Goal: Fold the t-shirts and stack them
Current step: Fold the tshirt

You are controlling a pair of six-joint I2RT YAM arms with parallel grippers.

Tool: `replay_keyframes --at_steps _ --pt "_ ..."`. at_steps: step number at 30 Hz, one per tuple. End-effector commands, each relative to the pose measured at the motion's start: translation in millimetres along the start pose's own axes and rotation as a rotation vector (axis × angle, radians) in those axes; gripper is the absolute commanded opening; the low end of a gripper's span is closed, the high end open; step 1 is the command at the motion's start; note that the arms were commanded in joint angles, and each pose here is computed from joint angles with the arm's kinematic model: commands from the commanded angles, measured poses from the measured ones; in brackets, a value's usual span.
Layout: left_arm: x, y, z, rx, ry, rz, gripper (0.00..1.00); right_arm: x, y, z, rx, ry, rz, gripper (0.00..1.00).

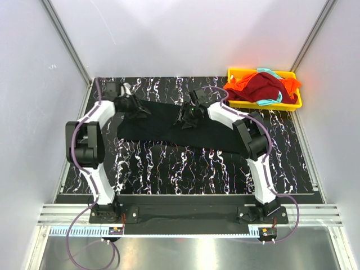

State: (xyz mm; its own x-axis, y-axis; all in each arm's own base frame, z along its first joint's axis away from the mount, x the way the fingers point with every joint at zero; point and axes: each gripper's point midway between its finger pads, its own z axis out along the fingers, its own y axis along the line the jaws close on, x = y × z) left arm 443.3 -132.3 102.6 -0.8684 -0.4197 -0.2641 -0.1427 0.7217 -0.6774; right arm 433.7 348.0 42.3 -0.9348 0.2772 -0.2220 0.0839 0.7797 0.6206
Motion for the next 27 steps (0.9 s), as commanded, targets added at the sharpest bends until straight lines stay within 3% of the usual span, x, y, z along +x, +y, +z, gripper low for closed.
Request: replay_keyframes --at_steps 1,9,20,27 --pt "-19.5 4.8 -29.4 0.004 -0.061 0.032 0.40 -0.8 32.6 -41.1 -0.087 0.003 -0.073 0.60" --pt "-32.1 41.9 -40.7 -0.030 -0.081 -0.009 0.47 27.0 72.8 -29.0 -0.200 0.121 -0.065 0.66" --pt "-34.1 67.2 -20.4 -0.022 -0.013 -0.068 0.44 46.4 82.3 -4.3 -0.246 0.202 0.055 0.50" --pt "-34.8 79.2 -13.7 -0.066 -0.009 -0.088 0.46 59.1 86.2 7.3 -0.272 0.236 0.097 0.49"
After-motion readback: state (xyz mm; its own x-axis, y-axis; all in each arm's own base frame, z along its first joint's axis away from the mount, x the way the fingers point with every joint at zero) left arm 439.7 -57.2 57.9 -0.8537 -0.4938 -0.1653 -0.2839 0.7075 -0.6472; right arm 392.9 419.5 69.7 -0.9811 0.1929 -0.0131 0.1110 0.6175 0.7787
